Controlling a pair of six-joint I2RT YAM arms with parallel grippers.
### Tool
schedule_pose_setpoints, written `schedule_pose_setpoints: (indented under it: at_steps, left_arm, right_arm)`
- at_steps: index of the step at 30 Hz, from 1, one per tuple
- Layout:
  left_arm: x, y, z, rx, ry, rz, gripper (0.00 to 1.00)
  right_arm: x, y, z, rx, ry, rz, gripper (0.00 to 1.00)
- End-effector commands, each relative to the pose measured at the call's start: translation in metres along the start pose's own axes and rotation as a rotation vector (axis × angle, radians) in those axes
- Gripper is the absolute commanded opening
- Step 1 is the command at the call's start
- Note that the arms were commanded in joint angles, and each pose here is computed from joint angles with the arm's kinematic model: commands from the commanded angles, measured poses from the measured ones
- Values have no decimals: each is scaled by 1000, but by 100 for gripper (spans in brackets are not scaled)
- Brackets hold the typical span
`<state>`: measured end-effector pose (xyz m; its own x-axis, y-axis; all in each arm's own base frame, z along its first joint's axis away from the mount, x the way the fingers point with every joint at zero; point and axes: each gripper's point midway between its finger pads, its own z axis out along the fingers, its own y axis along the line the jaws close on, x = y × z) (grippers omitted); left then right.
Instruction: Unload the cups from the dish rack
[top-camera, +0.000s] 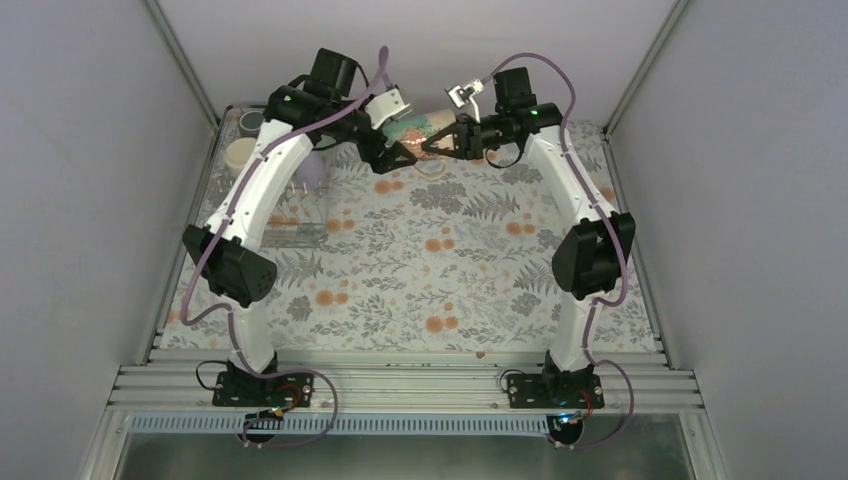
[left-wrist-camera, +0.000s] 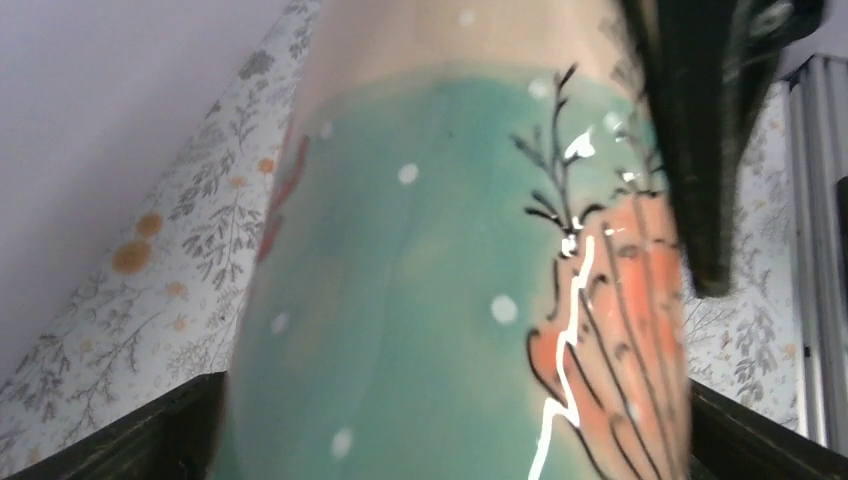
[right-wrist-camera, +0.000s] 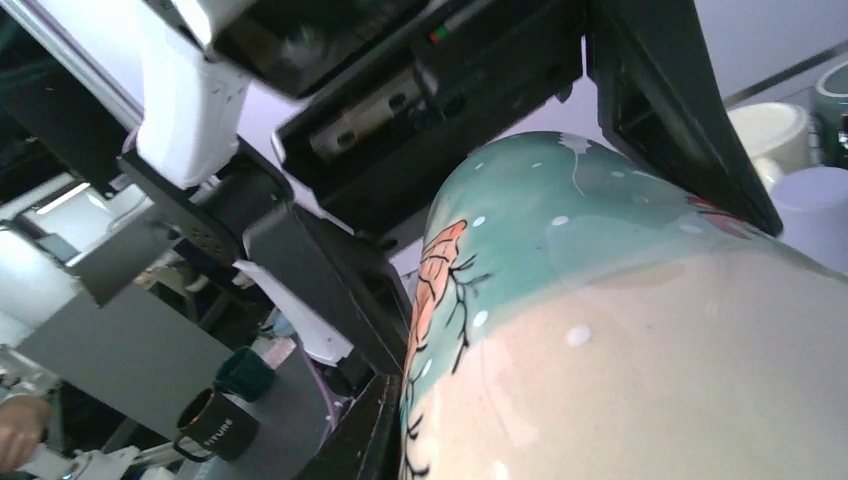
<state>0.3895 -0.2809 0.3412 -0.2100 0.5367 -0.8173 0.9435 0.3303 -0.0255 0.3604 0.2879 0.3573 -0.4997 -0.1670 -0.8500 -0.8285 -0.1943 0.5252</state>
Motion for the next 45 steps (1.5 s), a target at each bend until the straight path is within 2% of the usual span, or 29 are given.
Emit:
schedule_pose_setpoints:
  at_steps: [1,4,7,13,18,23,32,43,45]
  left_arm:
    - [10,21,2,-135,54,-7,100]
    - [12,33,-22,-248,70,9,100]
    - [13,40,-53,-339,83,24,100]
    - [26,54,-116,-542,151,45,100]
    - [59,68,-142,-697,268,33,100]
    - [100,86,-154,-783,369,-29,100]
    - [133,108,-167,-861,400,-96,100]
    - [156,129,-187,-904,425,-134,100]
    - [159,133,-192,-907,427,-141,100]
  right_arm:
    - [-27,34,-9,112,12,-112,3]
    - [-12,-17,-26,416,153,-111,3]
    - [15,-64,-61,666,298,-77,3]
    - [58,-95,-148,962,481,0,3]
    - [128,-84,-195,1077,720,79,3]
    - [194,-59,-237,1119,874,202,3]
    - [257,-42,-331,1329,974,359,4]
    - [294,-51,-366,1360,987,450,4]
    - [296,-54,-366,1358,983,453,7]
